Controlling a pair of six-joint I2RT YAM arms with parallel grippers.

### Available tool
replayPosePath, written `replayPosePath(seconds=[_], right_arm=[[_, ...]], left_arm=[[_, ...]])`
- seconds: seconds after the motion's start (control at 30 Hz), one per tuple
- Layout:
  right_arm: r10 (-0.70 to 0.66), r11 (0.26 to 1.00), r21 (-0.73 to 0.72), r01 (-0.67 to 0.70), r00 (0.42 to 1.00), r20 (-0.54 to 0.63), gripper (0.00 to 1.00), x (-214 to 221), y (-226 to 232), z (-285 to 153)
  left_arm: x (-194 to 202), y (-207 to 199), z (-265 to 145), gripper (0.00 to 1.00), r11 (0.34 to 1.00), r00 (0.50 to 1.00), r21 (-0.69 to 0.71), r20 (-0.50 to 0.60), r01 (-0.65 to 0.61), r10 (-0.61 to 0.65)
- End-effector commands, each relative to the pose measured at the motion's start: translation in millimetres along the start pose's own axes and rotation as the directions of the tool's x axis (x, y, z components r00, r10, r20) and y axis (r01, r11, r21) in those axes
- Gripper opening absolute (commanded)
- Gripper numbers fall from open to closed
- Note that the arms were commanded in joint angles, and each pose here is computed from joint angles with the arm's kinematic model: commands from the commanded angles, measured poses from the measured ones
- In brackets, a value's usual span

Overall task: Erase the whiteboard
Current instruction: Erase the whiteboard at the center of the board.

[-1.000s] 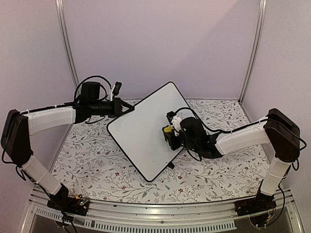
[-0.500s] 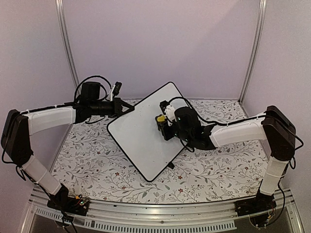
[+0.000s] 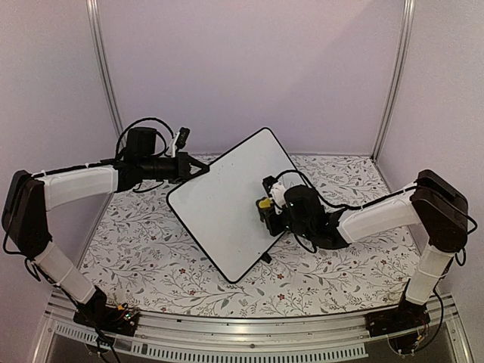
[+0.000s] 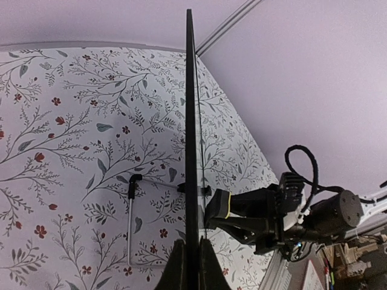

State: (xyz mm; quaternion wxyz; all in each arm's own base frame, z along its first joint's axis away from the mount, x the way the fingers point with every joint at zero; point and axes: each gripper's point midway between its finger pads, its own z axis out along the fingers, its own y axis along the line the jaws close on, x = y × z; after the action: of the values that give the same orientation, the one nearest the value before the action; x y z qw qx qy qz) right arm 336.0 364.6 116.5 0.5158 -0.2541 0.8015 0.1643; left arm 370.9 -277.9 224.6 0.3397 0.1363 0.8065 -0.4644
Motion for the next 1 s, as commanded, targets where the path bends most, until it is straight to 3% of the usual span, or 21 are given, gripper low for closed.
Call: replayPosePath(seconds=[0.0,0.2,0.4,0.7,0.97], right_arm=[[0.002,1.0,0.024,0.0,0.996,-0.089,0.0,31.6,-9.6,-2.7],[-0.008,0.999,0.035,0.01,0.999,-0.041,0.0,8.5,-11.7,-2.5],[-0.02,1.0,0.025,0.019,1.0,0.009,0.0,-20.3,-6.5,4.3],[-0.027,0.999,0.024,0.026,0.999,0.046,0.0,-43.2,-6.2,15.2],[-0.019,1.0,0.019,0.019,1.0,0.004,0.0,-19.2,-9.6,15.8]], left_arm=[[6.5,-24.4,10.8,0.0,0.993,0.996,0.085,-0.022,-0.084,0.086],[7.8,-21.6,12.2,0.01,0.994,0.996,0.077,-0.027,-0.081,0.084],[6.4,-19.7,12.9,0.12,0.994,0.996,0.067,-0.027,-0.085,0.087],[1.0,-17.2,9.1,0.2,0.995,0.996,0.048,-0.01,-0.089,0.09],[-4.8,-15.5,3.1,0.31,0.995,0.996,0.034,0.011,-0.09,0.09]])
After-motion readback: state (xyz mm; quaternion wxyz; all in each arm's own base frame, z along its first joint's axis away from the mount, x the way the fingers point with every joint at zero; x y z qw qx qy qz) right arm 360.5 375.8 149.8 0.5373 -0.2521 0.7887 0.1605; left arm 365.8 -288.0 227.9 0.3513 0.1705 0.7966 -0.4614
